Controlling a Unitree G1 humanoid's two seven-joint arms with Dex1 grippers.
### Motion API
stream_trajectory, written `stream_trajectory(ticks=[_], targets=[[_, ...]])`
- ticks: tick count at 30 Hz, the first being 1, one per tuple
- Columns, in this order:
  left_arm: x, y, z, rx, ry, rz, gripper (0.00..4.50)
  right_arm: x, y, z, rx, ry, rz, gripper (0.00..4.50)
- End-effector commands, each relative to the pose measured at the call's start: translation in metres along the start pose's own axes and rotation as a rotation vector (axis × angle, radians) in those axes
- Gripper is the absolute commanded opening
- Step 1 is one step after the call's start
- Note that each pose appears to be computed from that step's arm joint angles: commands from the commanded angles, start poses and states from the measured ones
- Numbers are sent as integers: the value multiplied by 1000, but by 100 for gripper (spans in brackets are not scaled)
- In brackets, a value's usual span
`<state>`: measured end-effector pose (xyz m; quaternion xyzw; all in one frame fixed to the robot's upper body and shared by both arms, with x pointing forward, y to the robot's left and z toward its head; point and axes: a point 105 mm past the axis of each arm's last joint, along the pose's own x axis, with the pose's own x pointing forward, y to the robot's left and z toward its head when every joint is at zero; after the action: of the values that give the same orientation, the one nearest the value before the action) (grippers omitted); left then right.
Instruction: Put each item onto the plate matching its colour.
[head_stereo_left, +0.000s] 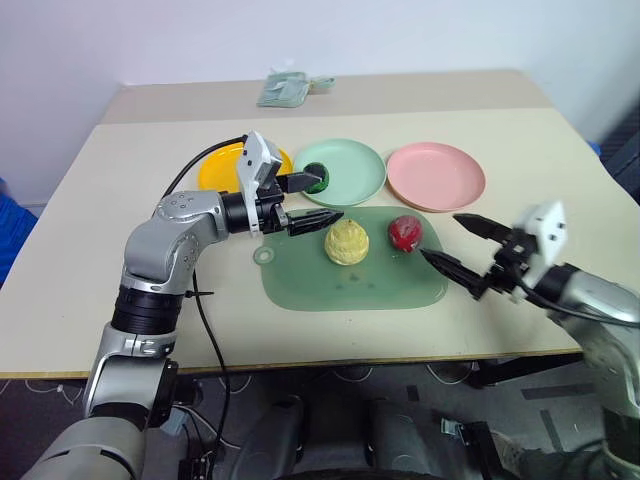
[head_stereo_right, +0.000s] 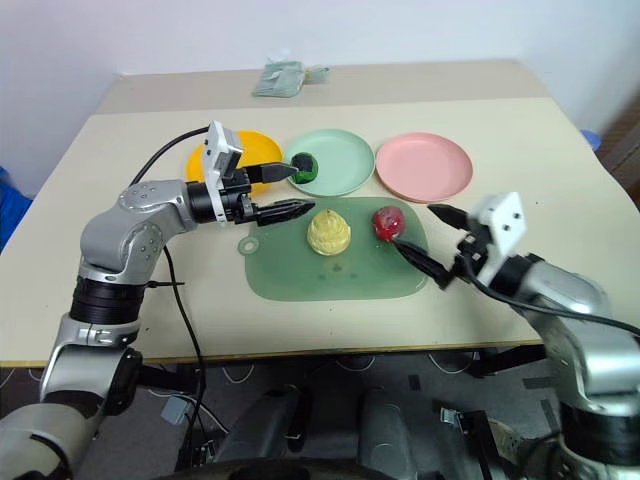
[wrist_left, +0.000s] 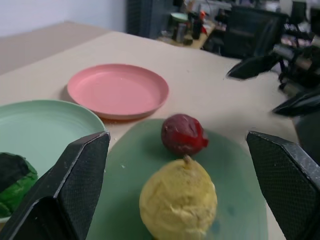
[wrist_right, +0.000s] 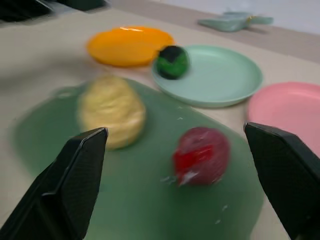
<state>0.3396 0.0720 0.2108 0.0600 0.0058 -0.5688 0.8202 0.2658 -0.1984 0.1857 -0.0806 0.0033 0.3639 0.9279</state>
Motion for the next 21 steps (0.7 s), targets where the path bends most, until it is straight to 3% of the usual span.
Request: stream_trajectory(ticks=[1,17,20,21], targets=[[3,-4,0,85,29,-36,445,-22,8,20,-19,-46,37,450],[47,0,-46,184,160,-47,445,-37,21,19,1,-42,35,450],[49,1,-48,198,159,-38,361,-34,21,20,-2,-45,31,450],[49,2,-48,194,153,-30,309,-34,22,20,-2,-45,30,450]])
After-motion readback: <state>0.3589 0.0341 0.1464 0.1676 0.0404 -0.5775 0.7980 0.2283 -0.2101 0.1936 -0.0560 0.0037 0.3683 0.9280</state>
